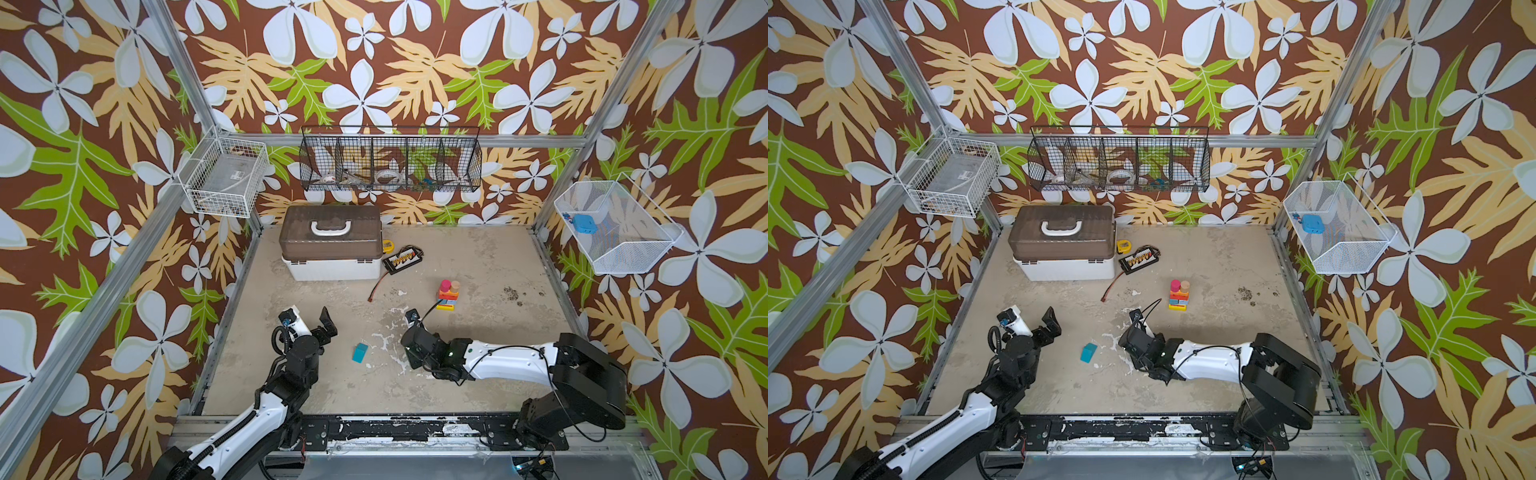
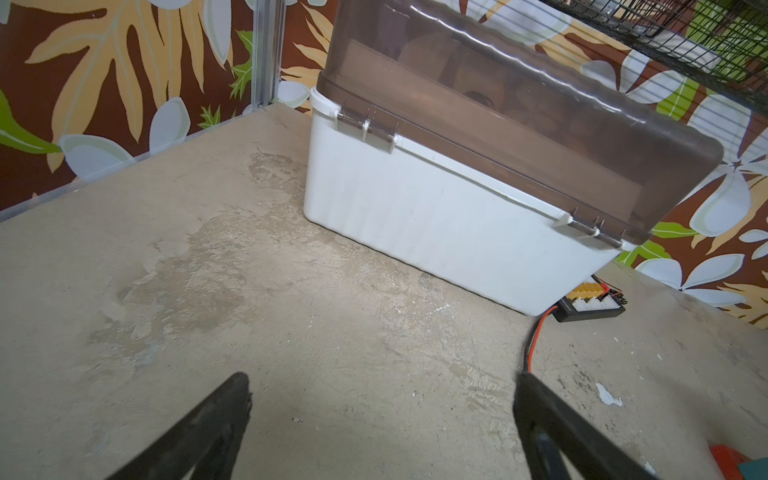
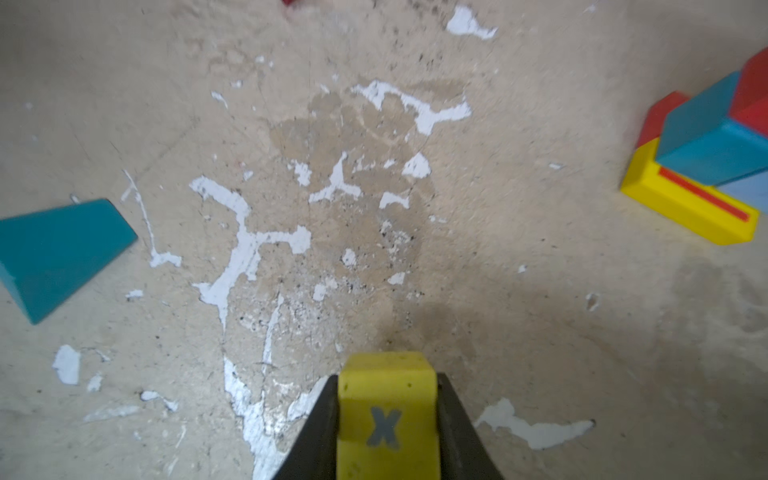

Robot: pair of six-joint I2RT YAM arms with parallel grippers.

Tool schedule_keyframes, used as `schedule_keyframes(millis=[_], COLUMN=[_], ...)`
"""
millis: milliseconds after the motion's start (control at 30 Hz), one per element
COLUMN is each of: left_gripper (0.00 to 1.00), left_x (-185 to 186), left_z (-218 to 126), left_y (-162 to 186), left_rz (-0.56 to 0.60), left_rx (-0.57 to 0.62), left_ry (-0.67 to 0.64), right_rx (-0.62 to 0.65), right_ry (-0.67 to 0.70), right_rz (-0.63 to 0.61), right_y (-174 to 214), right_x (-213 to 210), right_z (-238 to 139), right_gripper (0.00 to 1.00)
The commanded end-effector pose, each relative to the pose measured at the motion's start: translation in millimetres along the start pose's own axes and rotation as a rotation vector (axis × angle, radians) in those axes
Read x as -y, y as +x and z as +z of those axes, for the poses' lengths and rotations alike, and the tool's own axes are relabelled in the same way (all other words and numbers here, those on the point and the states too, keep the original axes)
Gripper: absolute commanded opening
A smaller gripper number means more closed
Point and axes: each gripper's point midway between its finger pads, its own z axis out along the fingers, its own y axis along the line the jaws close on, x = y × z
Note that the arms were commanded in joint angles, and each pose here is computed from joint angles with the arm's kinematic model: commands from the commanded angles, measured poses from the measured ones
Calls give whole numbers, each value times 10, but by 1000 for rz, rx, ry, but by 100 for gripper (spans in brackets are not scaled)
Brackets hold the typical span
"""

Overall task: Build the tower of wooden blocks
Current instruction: 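Close the right gripper on the yellow X cube and lift it, then carry the yellow X cube with the right gripper above the tower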

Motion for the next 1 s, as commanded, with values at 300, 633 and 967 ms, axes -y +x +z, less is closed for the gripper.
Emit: schedule_keyframes(millis=[300,633,967], left_gripper=[99,99,100], left_x=[176,214,496], left_z=[-36,-46,-133], left_y=[-36,-32,34], left_rz=[7,9,60], left_rx=[12,10,-9], left_ry=[110,135,303], right_rx=[150,182,148], right_ry=[122,200,325], right_rz=[235,291,302], right_y=[-724,-1490,-1746], right_x=[677,1272,1476], right_z=[-716,-1222,-941], right_gripper=[12,0,0])
